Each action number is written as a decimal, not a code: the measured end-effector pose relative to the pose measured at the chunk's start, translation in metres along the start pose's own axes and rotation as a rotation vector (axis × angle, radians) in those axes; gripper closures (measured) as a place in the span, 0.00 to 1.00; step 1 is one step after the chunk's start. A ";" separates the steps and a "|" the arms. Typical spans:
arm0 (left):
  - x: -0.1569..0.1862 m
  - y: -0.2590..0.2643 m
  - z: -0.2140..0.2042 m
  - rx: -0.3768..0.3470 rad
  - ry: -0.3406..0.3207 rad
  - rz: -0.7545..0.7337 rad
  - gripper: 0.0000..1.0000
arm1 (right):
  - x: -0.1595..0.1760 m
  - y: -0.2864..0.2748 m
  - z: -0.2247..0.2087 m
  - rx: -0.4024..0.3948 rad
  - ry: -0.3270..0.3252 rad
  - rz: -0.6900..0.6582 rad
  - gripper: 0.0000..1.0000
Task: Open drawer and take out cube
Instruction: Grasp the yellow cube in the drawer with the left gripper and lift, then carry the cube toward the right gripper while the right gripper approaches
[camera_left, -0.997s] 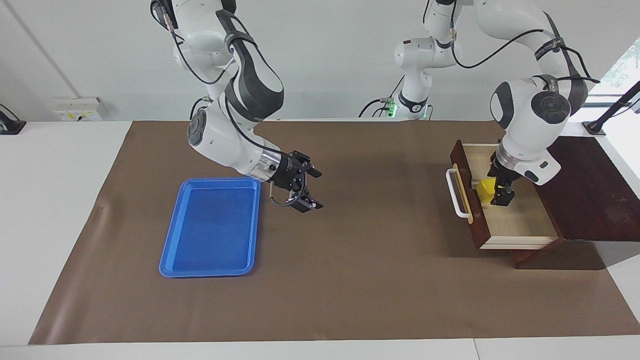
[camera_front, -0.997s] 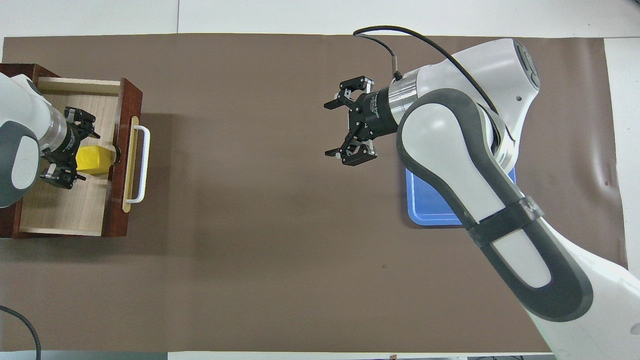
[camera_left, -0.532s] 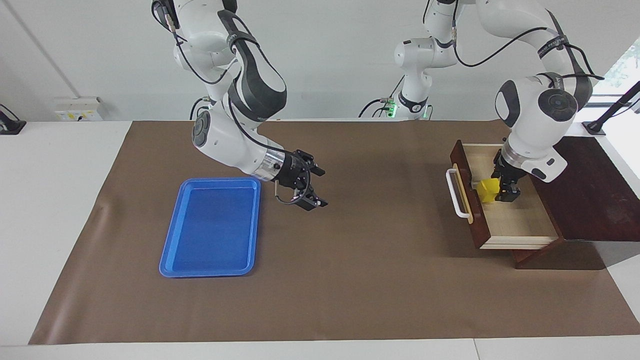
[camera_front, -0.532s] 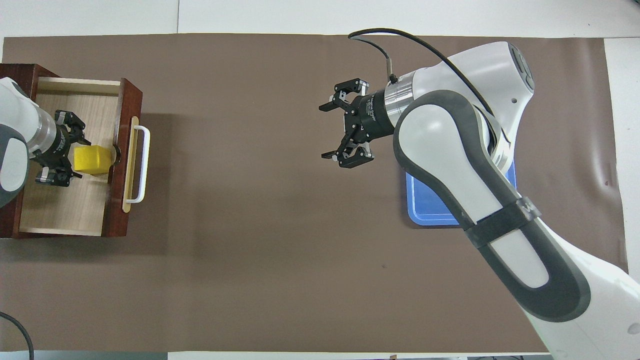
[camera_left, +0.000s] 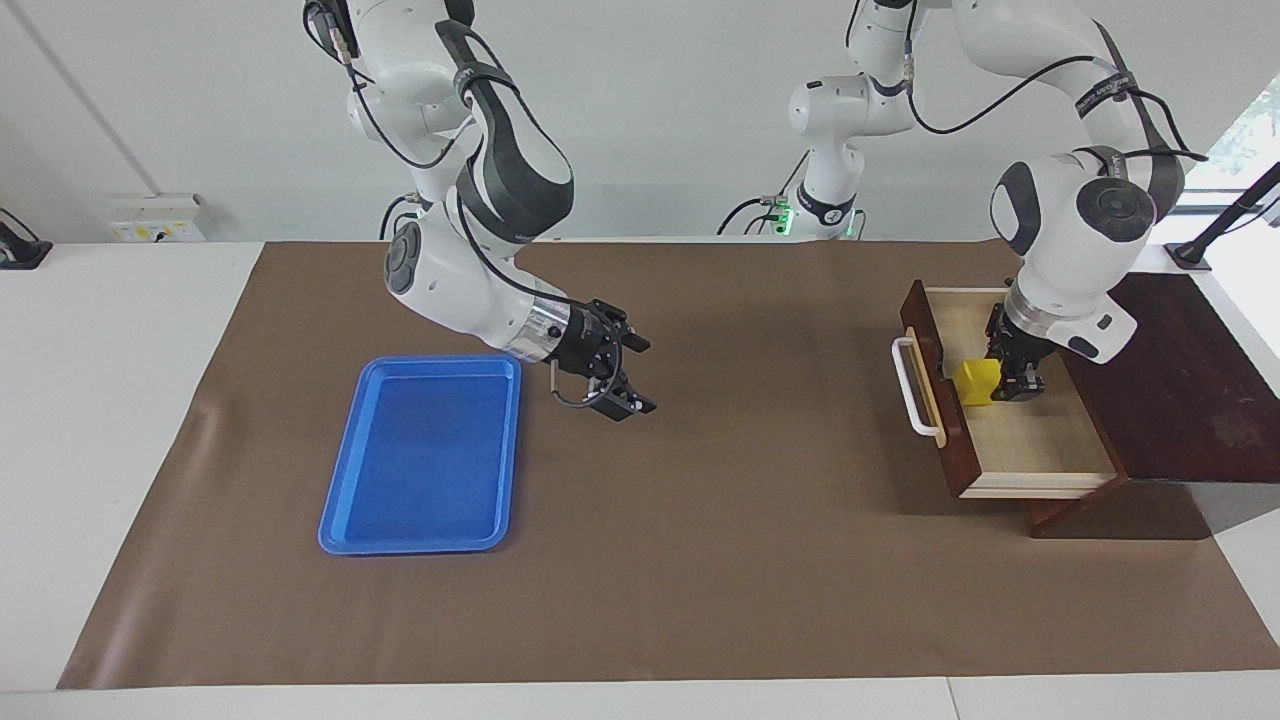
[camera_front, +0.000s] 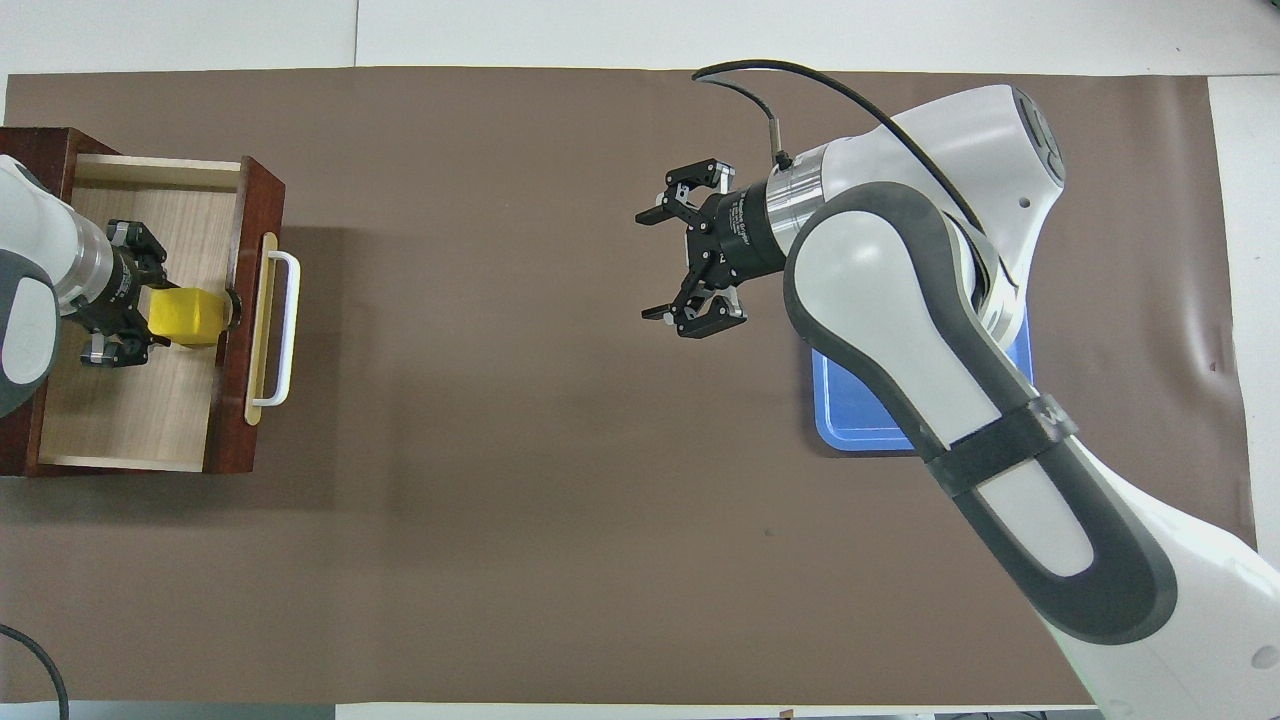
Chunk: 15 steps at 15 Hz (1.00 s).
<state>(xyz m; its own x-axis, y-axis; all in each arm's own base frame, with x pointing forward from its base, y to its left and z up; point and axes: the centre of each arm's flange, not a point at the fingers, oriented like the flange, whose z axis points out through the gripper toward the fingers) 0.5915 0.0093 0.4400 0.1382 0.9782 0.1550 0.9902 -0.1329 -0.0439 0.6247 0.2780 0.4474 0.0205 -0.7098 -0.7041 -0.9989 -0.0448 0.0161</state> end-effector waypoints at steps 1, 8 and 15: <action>0.000 0.001 -0.001 -0.009 0.001 -0.005 0.44 | 0.001 0.000 0.001 -0.002 0.001 0.000 0.00; 0.013 0.017 -0.078 -0.090 -0.031 -0.062 0.44 | 0.001 0.001 0.001 -0.003 0.001 0.001 0.00; -0.077 0.022 -0.129 -0.083 -0.132 -0.166 0.44 | 0.001 0.001 0.001 -0.003 0.001 0.001 0.00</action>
<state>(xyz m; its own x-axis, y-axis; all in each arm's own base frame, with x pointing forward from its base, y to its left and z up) 0.6054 -0.0892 0.5549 -0.0258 0.9994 0.0228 0.9982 0.0245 0.0540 0.6240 0.2782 0.4456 0.0200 -0.7106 -0.7033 -0.9988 -0.0464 0.0185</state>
